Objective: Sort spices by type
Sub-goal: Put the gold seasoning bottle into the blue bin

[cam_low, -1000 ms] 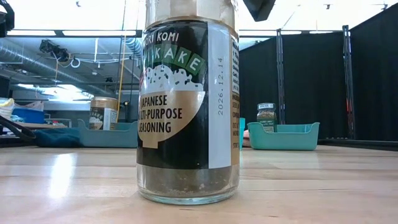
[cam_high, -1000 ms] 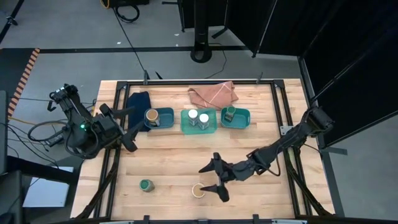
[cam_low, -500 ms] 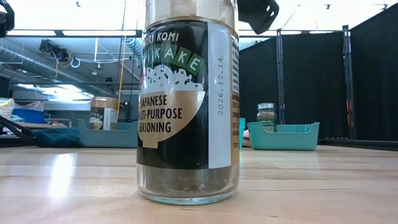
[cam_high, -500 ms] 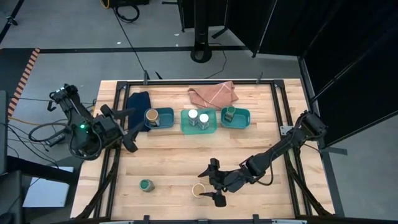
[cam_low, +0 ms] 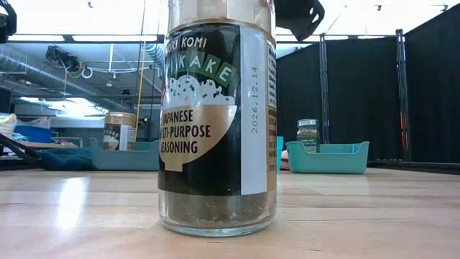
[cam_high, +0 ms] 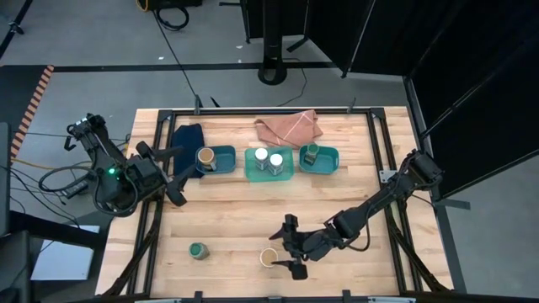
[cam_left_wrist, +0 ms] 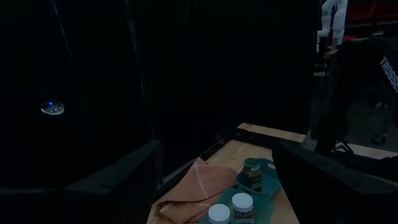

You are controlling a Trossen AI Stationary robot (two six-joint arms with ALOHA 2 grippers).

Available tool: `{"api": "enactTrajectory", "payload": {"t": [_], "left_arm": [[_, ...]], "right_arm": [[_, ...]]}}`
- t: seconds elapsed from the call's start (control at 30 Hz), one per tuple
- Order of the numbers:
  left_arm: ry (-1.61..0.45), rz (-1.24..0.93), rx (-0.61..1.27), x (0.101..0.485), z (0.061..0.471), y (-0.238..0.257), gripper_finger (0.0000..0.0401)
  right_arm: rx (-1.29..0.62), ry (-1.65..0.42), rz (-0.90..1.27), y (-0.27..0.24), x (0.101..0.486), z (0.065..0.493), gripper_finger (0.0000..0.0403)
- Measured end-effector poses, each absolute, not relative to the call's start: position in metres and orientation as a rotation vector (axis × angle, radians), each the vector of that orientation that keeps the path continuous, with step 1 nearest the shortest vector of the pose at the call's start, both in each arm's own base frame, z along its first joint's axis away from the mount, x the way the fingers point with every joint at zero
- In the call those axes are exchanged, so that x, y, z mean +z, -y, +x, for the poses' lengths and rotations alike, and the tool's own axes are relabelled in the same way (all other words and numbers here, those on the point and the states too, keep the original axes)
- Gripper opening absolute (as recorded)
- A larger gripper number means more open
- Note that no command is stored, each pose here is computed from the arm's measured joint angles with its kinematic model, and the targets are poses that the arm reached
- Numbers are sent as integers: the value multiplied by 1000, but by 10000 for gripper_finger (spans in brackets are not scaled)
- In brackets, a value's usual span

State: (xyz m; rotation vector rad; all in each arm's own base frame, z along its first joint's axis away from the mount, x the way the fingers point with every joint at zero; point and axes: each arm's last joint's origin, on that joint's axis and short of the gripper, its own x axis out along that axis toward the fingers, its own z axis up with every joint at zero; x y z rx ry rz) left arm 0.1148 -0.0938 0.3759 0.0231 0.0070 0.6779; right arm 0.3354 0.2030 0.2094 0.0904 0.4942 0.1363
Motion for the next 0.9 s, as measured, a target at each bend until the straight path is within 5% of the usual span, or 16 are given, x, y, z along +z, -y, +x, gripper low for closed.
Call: {"api": "enactTrajectory", "payload": {"t": [0.9], "left_arm": [[-10,30,678,376,115,94,308]], "right_arm": [[157,-454,48,-205,204,341,350]]}}
